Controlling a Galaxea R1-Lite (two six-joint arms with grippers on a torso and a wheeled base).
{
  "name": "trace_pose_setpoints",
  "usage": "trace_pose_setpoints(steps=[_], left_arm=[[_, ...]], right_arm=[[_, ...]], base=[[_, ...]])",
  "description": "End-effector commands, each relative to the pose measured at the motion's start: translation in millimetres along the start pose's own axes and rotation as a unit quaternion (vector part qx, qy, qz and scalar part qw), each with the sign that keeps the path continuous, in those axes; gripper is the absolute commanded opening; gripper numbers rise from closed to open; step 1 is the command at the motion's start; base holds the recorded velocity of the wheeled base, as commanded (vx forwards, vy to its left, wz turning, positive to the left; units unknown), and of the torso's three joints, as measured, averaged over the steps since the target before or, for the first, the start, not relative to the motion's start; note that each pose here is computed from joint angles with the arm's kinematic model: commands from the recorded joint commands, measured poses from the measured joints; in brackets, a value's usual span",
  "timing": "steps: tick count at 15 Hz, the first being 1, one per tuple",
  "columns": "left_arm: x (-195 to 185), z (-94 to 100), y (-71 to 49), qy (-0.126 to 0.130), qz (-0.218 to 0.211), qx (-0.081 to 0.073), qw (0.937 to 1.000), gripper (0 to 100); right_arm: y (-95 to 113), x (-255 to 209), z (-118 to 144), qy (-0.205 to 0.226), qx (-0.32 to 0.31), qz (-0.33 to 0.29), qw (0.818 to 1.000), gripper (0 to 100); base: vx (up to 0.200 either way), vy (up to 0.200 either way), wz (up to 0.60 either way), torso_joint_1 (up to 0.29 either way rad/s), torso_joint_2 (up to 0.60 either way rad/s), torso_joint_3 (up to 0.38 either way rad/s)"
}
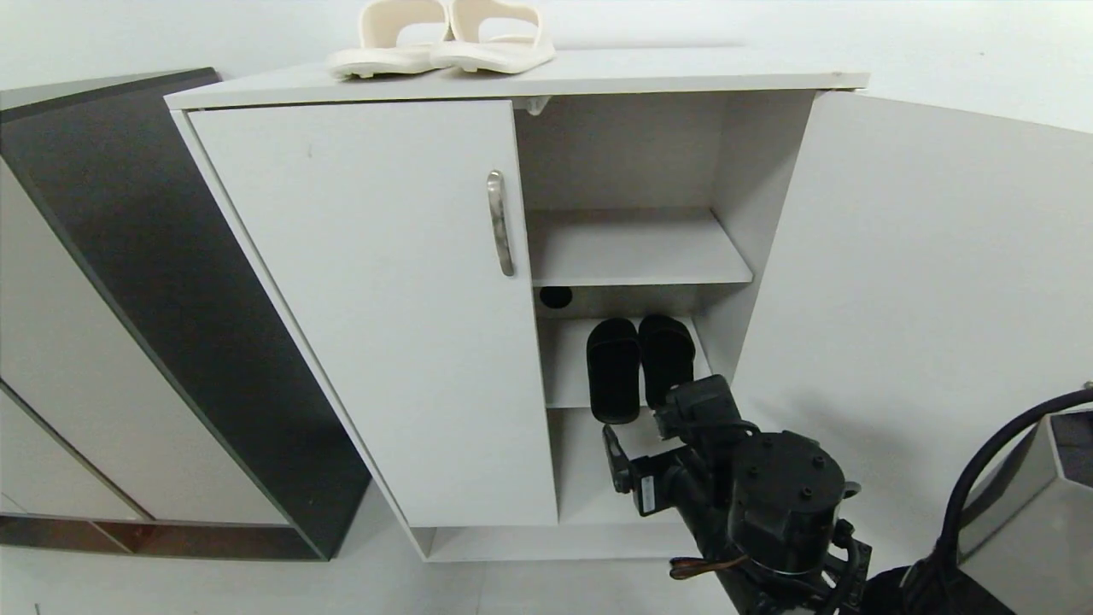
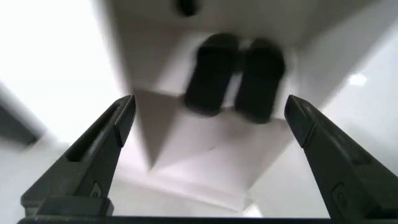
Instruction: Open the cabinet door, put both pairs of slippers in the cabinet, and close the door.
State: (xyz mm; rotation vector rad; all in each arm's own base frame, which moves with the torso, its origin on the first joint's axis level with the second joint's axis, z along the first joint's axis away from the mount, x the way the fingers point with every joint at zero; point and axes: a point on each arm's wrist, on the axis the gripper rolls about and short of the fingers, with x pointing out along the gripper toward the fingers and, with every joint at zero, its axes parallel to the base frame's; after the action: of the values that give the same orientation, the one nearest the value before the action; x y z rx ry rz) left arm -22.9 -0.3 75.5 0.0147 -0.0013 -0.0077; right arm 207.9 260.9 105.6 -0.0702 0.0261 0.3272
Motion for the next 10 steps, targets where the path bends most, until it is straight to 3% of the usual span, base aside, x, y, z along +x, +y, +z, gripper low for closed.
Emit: trace_pose_setpoints(steps=[1,5,10], left_arm=[[0.1,0.0,0.0,0.001,0.000,0.000,1.0000,0],[0.1,0.0,0.0,0.001,0.001,-0.001,1.0000,0],[0.1,0.0,0.0,0.001,0.001,-0.002,1.0000,0]], right_arm=[[-8.1,-16.9,5.1,0.002,-0.001,0.032,0.999,100],[-11.0,-23.8,-2.0,0.016,-0.011,0.068,0.997,100],[-13.1,-24.6,-5.5,0.022,-0.014,0.068,0.997,100]], base=[[0.000,0.000,0.00,0.000,0.00,0.000],[0.000,0.000,0.00,0.000,0.00,0.000],[0.000,0.000,0.00,0.000,0.00,0.000]])
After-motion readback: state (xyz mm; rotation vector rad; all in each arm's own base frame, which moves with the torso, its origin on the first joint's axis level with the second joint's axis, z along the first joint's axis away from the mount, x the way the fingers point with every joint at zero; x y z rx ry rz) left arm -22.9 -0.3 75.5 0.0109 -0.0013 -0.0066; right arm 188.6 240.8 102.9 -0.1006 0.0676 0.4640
